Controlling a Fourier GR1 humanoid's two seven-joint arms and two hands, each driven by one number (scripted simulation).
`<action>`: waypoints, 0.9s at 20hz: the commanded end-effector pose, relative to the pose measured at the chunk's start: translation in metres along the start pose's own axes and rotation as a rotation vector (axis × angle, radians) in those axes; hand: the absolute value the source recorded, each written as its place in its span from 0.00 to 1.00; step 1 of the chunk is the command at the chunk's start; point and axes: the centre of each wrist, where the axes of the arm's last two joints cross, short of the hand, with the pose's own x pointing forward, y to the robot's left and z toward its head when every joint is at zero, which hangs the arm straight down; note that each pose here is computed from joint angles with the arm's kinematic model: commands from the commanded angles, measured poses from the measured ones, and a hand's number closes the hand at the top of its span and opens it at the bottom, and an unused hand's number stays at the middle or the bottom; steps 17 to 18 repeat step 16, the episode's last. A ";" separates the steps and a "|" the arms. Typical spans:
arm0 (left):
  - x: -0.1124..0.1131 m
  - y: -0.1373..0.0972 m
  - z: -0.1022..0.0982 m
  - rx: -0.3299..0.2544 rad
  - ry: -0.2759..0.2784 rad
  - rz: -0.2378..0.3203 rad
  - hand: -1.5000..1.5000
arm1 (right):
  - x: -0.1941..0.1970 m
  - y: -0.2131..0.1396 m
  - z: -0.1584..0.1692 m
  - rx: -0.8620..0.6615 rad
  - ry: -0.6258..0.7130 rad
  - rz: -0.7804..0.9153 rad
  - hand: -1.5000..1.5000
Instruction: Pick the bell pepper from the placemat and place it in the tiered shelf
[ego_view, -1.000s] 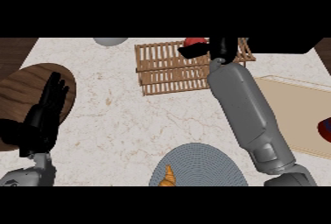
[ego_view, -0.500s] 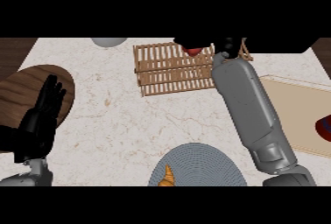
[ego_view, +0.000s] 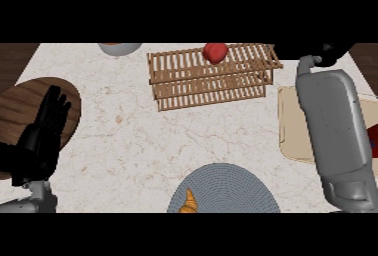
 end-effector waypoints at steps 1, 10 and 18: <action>-0.008 0.000 0.012 0.013 0.006 -0.004 0.50 | -0.002 -0.059 0.001 -0.023 0.057 0.027 0.00; 0.003 0.002 -0.007 0.003 0.004 0.003 0.50 | -0.025 -0.171 0.034 0.035 0.032 -0.030 0.00; -0.003 -0.006 0.016 -0.018 -0.012 0.004 0.50 | -0.044 -0.196 0.030 0.018 0.035 -0.067 0.00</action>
